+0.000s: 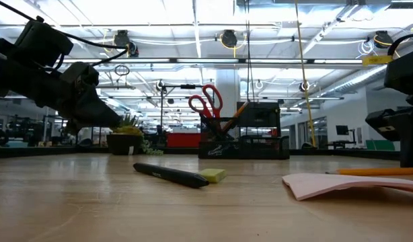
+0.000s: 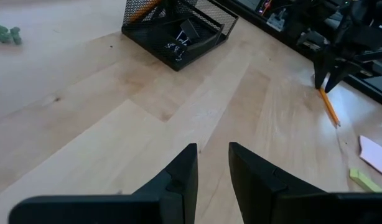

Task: Pick and place office supplies into organizer
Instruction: Put the orange pencil into the desk organizer

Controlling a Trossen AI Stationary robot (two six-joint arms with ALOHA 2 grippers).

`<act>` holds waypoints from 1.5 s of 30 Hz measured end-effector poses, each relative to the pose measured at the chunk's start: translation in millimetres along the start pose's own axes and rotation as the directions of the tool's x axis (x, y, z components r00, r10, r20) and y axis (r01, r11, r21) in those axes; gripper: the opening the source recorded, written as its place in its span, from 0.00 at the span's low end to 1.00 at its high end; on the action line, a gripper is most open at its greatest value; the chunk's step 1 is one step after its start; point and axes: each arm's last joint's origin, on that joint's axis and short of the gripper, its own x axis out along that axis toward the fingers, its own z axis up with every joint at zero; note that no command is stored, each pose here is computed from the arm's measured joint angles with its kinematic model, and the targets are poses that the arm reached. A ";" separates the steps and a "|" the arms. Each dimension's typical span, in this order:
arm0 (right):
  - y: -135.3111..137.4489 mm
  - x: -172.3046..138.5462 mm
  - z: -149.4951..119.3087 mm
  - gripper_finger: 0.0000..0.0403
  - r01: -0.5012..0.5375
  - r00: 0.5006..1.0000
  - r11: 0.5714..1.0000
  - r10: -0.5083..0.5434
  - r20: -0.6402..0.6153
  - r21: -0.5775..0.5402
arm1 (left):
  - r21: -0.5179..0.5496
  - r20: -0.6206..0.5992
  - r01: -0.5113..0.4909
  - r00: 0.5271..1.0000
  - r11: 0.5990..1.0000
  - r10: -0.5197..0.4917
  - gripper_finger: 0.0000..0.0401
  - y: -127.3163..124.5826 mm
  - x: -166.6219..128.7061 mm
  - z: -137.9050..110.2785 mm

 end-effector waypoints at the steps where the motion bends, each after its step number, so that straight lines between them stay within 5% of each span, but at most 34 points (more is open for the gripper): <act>1: -0.5 1.1 -1.3 0.21 0.002 1.000 1.000 -0.002 0.004 0.010 | 0.000 -0.002 -0.001 1.000 1.000 0.001 0.23 0.1 0.0 -0.2; 9: -2.3 7.4 -7.3 0.03 0.017 1.000 1.000 -0.017 0.000 0.016 | -0.004 -0.003 -0.001 1.000 1.000 0.001 0.23 0.1 0.0 -0.3; 28: -4.7 10.9 8.0 0.00 0.200 0.957 0.978 -0.181 0.225 -0.065 | -0.004 -0.006 -0.012 1.000 1.000 0.012 0.23 0.7 0.0 -0.8; 39: -0.5 10.6 13.5 0.00 0.072 0.967 0.997 -0.074 0.245 0.019 | -0.004 -0.011 -0.019 1.000 1.000 0.018 0.23 1.1 0.0 -1.4; 45: 2.1 18.8 3.6 0.01 0.006 0.990 0.993 -0.023 0.142 0.121 | -0.002 -0.020 -0.028 0.999 1.000 0.028 0.23 1.8 0.0 -2.4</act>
